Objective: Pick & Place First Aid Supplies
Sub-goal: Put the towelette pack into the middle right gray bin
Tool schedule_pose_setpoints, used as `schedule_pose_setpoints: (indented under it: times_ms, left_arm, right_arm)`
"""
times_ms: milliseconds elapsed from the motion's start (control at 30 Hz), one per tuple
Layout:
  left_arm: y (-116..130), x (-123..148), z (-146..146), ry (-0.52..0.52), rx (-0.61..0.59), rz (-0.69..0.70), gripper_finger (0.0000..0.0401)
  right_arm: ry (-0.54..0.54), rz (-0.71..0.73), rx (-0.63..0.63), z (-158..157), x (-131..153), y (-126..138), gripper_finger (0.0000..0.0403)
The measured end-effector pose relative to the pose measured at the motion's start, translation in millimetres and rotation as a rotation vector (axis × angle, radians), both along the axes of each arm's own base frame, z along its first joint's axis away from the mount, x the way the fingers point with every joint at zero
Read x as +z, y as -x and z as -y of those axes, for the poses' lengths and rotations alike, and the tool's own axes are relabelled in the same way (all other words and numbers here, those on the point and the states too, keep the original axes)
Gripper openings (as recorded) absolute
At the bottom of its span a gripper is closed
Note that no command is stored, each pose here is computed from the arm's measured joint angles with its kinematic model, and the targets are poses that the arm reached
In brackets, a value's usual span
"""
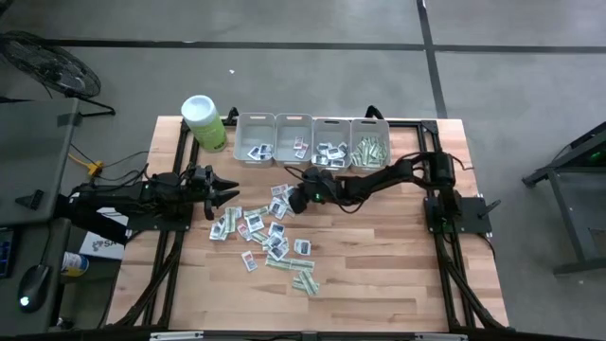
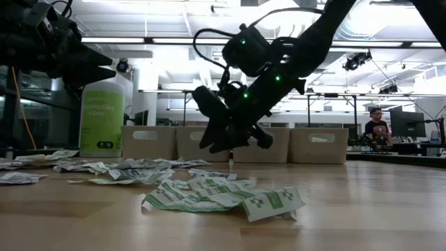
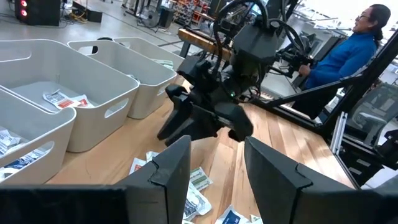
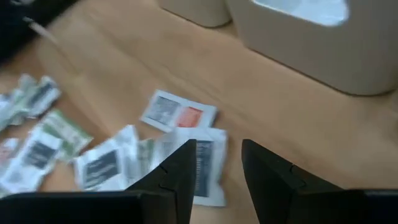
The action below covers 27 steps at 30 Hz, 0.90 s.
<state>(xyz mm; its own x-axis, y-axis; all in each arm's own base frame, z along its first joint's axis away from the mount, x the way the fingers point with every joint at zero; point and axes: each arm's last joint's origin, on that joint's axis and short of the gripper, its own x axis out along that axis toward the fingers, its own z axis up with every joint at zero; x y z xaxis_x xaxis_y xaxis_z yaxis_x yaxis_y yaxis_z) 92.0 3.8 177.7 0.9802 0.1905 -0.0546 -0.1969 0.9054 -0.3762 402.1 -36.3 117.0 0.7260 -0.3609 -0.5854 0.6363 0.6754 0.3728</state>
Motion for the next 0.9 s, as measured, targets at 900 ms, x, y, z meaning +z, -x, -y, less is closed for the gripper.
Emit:
schedule_pose_setpoints:
  times_ms: [900]
  left_arm:
    - [0, 0, 0, 0.0, 0.0, 0.0, 0.015]
  right_arm:
    - [-0.009, -0.064, 0.092, 4, -15, -16, 0.0108]
